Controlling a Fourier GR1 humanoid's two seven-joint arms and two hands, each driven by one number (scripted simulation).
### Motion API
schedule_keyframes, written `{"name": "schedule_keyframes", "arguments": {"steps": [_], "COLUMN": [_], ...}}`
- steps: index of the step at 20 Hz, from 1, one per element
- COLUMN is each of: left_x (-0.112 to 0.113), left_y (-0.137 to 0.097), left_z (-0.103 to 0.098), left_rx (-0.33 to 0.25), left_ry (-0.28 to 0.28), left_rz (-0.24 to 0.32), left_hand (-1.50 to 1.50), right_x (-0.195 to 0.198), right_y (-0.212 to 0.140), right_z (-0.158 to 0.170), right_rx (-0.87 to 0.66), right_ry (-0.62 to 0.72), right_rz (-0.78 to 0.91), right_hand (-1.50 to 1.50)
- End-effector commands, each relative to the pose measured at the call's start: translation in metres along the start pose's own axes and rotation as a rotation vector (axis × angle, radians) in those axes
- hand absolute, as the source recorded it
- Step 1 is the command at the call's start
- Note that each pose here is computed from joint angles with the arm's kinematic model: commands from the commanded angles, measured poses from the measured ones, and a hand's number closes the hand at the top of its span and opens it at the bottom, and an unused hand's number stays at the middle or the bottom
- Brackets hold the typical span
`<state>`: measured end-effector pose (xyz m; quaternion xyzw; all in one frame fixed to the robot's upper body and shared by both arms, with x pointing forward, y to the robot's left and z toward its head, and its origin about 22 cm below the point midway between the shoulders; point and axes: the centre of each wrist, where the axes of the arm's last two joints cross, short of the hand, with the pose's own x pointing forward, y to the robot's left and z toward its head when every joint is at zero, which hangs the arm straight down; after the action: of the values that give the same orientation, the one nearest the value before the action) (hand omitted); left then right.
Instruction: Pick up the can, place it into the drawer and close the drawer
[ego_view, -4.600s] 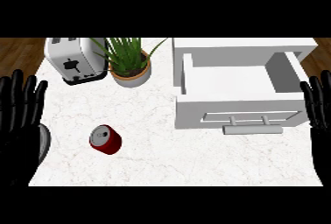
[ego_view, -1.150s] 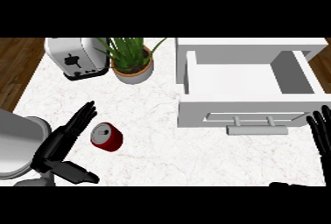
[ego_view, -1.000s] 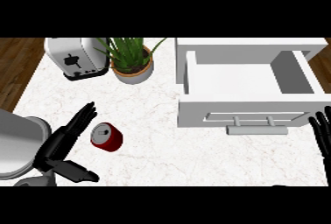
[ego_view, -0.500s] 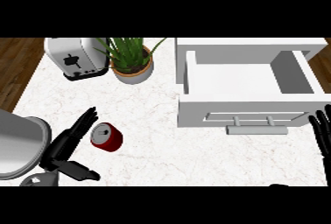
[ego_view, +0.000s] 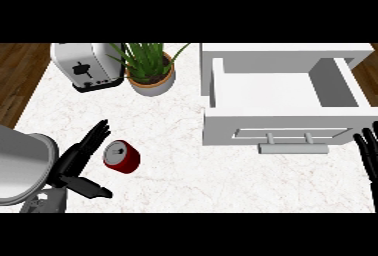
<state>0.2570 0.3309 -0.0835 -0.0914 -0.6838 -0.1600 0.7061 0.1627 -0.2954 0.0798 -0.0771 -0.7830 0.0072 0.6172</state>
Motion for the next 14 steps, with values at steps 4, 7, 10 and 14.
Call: {"name": "schedule_keyframes", "arguments": {"steps": [4, 7, 10, 14], "left_x": [-0.011, -0.014, -0.014, -0.022], "left_y": [-0.007, 0.011, -0.023, 0.000], "left_z": [-0.026, -0.001, -0.035, -0.012], "left_rx": [0.003, -0.020, -0.012, -0.003], "left_ry": [-0.018, -0.008, -0.010, -0.005], "left_rz": [-0.010, -0.003, 0.001, 0.010], "left_hand": [-1.50, -1.50, -1.50, -1.50], "right_x": [0.017, 0.012, 0.000, 0.011], "right_y": [-0.018, -0.006, -0.017, -0.013], "right_z": [-0.004, 0.000, 0.002, 0.003], "right_rx": [-0.019, -0.005, -0.020, 0.003], "right_ry": [-0.009, -0.004, -0.014, 0.011], "right_rz": [0.010, -0.014, 0.001, 0.001], "right_hand": [-1.50, -1.50, -1.50, -1.50]}}
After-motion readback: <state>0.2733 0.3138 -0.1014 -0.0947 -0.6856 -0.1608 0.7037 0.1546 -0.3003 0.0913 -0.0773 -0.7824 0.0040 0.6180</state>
